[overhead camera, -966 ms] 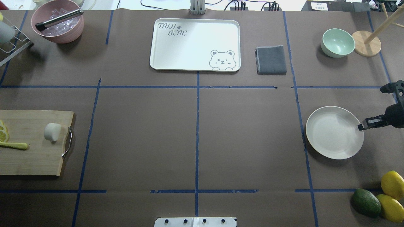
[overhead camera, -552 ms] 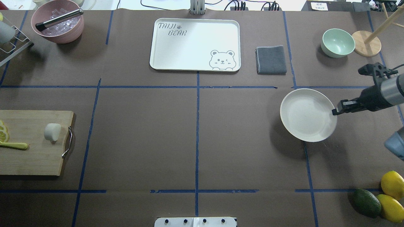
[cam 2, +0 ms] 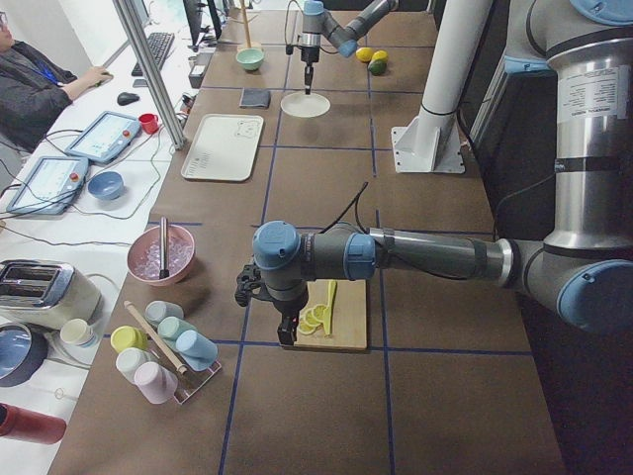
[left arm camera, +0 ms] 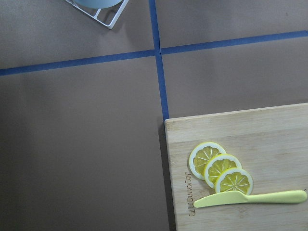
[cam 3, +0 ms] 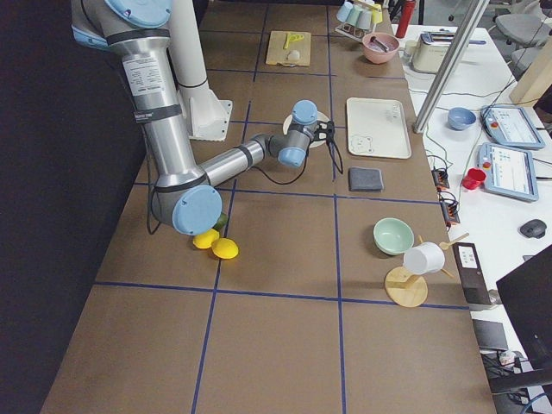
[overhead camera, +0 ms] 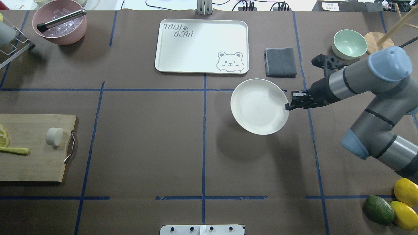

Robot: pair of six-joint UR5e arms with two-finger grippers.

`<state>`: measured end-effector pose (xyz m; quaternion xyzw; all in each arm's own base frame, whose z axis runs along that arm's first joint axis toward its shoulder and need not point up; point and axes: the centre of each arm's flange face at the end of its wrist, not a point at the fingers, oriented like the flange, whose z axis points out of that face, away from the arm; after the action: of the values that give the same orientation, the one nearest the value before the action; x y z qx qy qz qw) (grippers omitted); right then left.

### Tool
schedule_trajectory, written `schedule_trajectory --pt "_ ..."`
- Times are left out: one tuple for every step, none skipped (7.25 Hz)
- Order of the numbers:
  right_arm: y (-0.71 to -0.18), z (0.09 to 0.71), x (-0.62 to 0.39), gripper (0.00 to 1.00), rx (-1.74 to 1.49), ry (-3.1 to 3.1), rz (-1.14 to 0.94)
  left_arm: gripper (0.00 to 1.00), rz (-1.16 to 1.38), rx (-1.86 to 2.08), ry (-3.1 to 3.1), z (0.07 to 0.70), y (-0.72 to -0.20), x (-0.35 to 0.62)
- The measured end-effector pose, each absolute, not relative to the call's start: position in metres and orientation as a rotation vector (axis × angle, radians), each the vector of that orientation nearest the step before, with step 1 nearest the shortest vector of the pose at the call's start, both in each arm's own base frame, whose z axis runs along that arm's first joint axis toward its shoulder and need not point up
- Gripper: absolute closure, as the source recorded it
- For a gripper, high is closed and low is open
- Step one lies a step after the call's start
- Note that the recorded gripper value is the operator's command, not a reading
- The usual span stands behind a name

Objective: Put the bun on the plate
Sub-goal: 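Slide the white plate with the right gripper toward the table centre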

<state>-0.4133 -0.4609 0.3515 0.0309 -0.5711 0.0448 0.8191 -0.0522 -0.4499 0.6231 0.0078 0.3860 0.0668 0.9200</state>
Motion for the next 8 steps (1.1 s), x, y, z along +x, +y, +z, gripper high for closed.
schedule_trajectory --pt "-0.449 0.325 -0.451 1.00 0.062 -1.200 0.121 0.00 0.142 0.015 0.793 0.623 -0.450 -0.050" --pt "-0.437 0.303 -0.483 1.00 0.059 -1.176 0.141 0.00 0.149 0.012 0.794 0.623 -0.451 -0.047" --pt "-0.424 0.290 -0.509 1.00 0.059 -1.151 0.155 0.00 0.154 0.009 0.794 0.623 -0.451 -0.044" --pt "-0.415 0.285 -0.527 0.98 0.058 -1.128 0.161 0.00 0.157 0.006 0.794 0.624 -0.451 -0.043" --pt "-0.409 0.286 -0.537 0.76 0.056 -1.111 0.162 0.00 0.158 0.004 0.794 0.624 -0.451 -0.042" --pt "-0.406 0.289 -0.544 0.37 0.060 -1.097 0.164 0.00 0.158 0.004 0.794 0.624 -0.451 -0.042" --pt "-0.405 0.292 -0.548 0.00 0.066 -1.085 0.169 0.00 0.159 0.004 0.794 0.625 -0.451 -0.042" --pt "-0.406 0.294 -0.550 0.00 0.075 -1.075 0.176 0.00 0.158 0.002 0.794 0.625 -0.451 -0.042"
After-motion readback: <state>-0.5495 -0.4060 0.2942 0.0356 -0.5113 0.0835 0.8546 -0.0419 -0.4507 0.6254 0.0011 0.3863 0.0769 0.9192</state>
